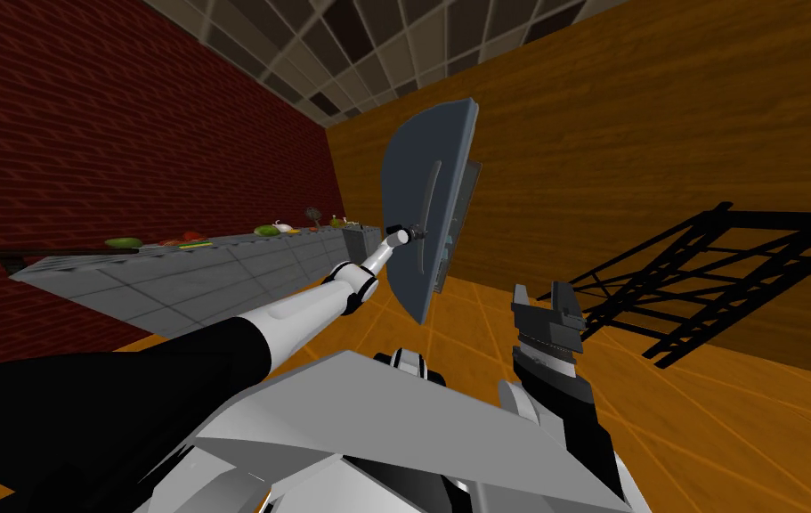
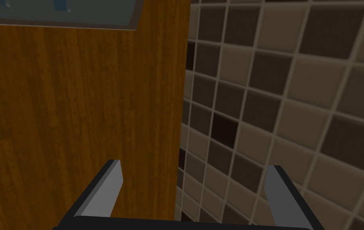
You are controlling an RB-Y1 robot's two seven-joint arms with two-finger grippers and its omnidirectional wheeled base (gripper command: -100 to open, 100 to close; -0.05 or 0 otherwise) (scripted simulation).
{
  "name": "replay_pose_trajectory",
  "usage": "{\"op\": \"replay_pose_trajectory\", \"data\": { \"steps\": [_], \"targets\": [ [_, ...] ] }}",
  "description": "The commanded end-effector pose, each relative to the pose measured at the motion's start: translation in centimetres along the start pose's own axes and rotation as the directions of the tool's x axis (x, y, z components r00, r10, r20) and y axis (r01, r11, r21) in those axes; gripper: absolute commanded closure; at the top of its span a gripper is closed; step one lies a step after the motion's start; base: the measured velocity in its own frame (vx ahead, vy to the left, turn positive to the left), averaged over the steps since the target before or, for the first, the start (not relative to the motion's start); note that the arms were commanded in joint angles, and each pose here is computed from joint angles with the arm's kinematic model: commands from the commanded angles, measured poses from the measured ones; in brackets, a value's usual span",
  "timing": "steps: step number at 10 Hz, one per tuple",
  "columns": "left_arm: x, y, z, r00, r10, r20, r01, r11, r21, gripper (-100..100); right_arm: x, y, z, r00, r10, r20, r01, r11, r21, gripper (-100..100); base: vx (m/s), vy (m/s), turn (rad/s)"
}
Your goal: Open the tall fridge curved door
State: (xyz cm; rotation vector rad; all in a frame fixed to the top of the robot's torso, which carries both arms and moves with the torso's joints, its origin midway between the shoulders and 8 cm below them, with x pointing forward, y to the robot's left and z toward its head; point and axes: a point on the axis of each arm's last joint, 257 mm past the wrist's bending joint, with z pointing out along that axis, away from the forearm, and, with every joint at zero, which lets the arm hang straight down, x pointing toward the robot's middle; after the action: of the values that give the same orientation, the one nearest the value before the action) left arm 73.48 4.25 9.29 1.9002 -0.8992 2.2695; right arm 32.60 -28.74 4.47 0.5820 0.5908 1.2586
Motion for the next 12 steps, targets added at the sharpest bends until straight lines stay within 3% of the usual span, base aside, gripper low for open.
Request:
{"op": "replay_pose_trajectory", "data": {
  "steps": [1,4,5,7,9,10,11,12],
  "targets": [
    [0.5,1.2,0.1,1.0,0.001,-0.009,-0.001,0.9997,-0.023,100,0.0,0.0,0.0,1.0,0.0,0.0,0.0,1.0,0.0,0,-0.066,0.26,-0.052],
    [1.6,4.2,0.3,0.9995,-0.005,-0.03,0.002,0.9969,-0.078,100,0.0,0.0,0.0,1.0,0.0,0.0,0.0,1.0,0.0,0,-0.085,0.272,-0.048],
    [1.6,4.2,0.3,0.9995,-0.005,-0.03,0.002,0.9969,-0.078,100,0.0,0.0,0.0,1.0,0.0,0.0,0.0,1.0,0.0,0,-0.053,0.273,-0.053],
    [2.8,7.3,0.3,0.9986,-0.012,-0.052,0.005,0.991,-0.134,100,0.0,0.0,0.0,1.0,0.0,0.0,0.0,1.0,0.0,0,-0.098,0.331,-0.07],
    [3.4,6.9,0.4,0.998,-0.013,-0.061,0.005,0.9919,-0.127,100,0.0,0.0,0.0,1.0,0.0,0.0,0.0,1.0,0.0,0,-0.071,0.237,-0.036],
    [3.7,8.7,0.3,0.9976,-0.018,-0.067,0.007,0.9869,-0.161,100,0.0,0.0,0.0,1.0,0.0,0.0,0.0,1.0,0.0,0,-0.014,0.194,-0.025],
    [3.7,8.7,0.3,0.9976,-0.018,-0.067,0.007,0.9869,-0.161,100,0.0,0.0,0.0,1.0,0.0,0.0,0.0,1.0,0.0,0,-0.017,0.222,-0.051],
    [4.3,10.0,0.2,0.9967,-0.023,-0.078,0.008,0.982,-0.189,100,0.0,0.0,0.0,1.0,0.0,0.0,0.0,1.0,0.0,0,-0.007,0.265,-0.05]
  ]
}}
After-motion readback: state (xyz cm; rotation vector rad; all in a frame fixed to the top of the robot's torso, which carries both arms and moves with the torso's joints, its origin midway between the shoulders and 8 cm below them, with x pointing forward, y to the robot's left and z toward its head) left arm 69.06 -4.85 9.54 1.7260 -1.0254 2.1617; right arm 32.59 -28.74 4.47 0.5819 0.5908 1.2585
